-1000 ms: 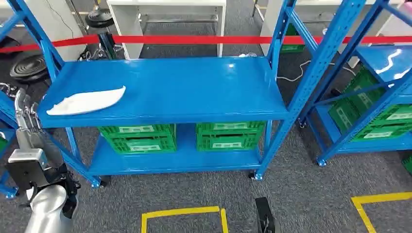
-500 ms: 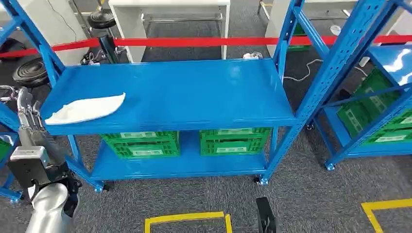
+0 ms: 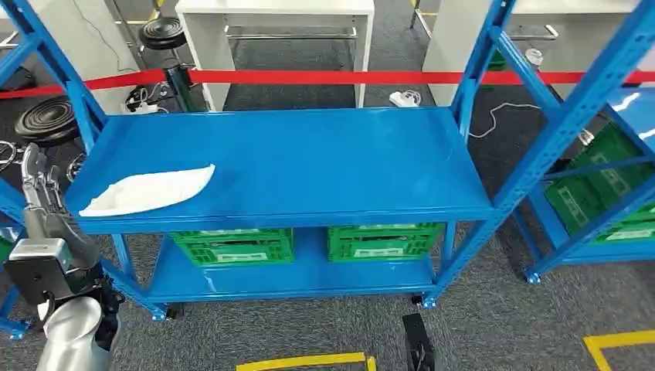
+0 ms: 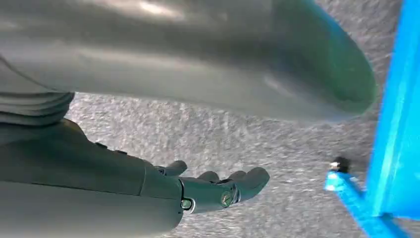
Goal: Take the parts from the cabinet and place them on the table.
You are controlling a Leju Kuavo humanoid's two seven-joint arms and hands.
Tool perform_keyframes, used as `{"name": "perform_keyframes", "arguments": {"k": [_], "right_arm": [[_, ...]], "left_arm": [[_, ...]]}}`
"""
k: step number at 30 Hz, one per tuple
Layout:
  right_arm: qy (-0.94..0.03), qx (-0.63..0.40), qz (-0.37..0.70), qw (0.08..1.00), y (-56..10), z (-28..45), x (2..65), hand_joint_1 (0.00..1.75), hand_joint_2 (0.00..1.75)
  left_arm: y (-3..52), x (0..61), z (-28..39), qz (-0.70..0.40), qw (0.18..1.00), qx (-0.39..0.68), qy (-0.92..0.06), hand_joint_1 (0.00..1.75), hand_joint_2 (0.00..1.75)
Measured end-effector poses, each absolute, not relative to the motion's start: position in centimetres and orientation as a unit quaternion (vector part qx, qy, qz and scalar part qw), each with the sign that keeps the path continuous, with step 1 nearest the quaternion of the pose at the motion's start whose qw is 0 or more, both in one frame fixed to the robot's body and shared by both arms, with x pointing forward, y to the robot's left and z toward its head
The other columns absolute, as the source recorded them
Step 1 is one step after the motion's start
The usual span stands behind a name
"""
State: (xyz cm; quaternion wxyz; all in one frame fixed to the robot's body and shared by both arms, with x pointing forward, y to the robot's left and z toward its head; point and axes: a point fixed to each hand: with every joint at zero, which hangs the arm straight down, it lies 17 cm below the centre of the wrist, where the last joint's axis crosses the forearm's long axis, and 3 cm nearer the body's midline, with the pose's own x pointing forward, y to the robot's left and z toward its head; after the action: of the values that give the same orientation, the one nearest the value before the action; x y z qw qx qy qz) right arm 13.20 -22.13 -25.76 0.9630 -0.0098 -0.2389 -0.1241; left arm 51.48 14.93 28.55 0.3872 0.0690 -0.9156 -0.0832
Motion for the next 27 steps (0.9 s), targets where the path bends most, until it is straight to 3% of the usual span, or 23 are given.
{"name": "perform_keyframes", "arguments": {"k": [26, 27], "right_arm": [[-0.274, -0.009, -0.125, 0.953, -22.9, -25.2, 14.3, 0.0, 0.0], [-0.274, -0.009, -0.126, 0.953, -22.9, -25.2, 14.3, 0.0, 0.0]], "left_arm": [[15.6, 50.2, 26.3, -0.109, 0.382, 0.121, -0.91, 0.0, 0.0], [15.6, 50.2, 26.3, -0.11, 0.382, 0.122, -0.909, 0.0, 1.75]]}}
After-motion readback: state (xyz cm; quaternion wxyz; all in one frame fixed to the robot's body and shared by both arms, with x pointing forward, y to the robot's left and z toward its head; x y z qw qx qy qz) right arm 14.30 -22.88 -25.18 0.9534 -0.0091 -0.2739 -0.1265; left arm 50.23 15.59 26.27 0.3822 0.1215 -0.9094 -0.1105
